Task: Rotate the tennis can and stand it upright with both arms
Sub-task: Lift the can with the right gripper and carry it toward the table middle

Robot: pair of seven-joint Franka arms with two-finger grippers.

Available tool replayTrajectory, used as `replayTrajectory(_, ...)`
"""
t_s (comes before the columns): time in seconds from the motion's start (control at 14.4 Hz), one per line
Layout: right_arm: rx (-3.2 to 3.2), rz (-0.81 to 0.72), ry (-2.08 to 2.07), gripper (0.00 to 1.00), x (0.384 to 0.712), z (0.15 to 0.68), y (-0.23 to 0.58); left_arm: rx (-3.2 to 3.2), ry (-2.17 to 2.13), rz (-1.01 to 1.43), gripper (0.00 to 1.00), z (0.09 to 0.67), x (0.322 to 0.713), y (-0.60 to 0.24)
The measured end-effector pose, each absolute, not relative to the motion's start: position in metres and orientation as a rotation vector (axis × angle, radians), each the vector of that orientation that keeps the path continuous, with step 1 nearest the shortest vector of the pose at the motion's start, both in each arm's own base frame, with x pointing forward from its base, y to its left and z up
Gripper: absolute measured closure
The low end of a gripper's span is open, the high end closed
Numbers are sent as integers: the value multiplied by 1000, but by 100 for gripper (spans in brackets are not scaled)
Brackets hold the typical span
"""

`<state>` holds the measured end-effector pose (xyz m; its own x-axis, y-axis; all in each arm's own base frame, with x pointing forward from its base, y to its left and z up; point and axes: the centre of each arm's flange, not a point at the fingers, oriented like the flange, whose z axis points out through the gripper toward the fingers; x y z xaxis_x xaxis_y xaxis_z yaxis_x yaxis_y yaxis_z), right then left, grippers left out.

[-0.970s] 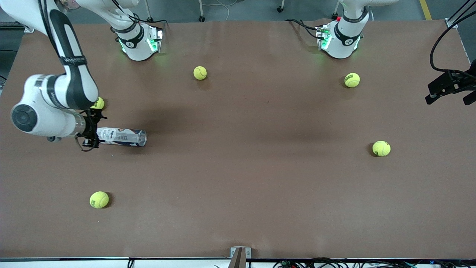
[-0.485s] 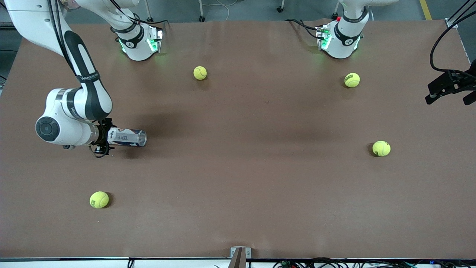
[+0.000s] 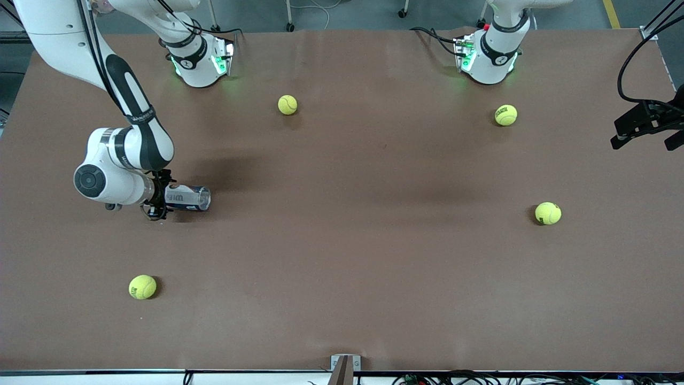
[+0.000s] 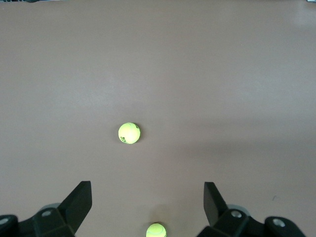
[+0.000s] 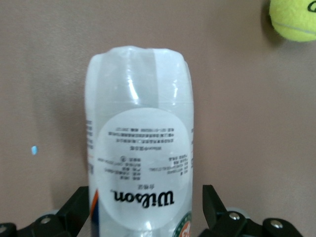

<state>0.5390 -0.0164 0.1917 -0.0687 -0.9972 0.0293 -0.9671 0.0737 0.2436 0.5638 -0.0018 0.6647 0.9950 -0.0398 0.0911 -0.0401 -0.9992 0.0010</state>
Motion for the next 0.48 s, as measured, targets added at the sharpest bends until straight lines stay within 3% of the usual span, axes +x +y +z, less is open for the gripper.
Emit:
replayTrajectory(0.28,2011,-244,-2143,5,537,190,-16,3135,-62,143,0,665,564,-2)
replayTrajectory(0.42,2018,-248,-2133,21,537,190,-16,3135,-62,142,0,665,564,-2)
replayTrajectory(0.48,2023,-250,-2128,21,537,190,-16,3135,-62,142,0,665,564,-2)
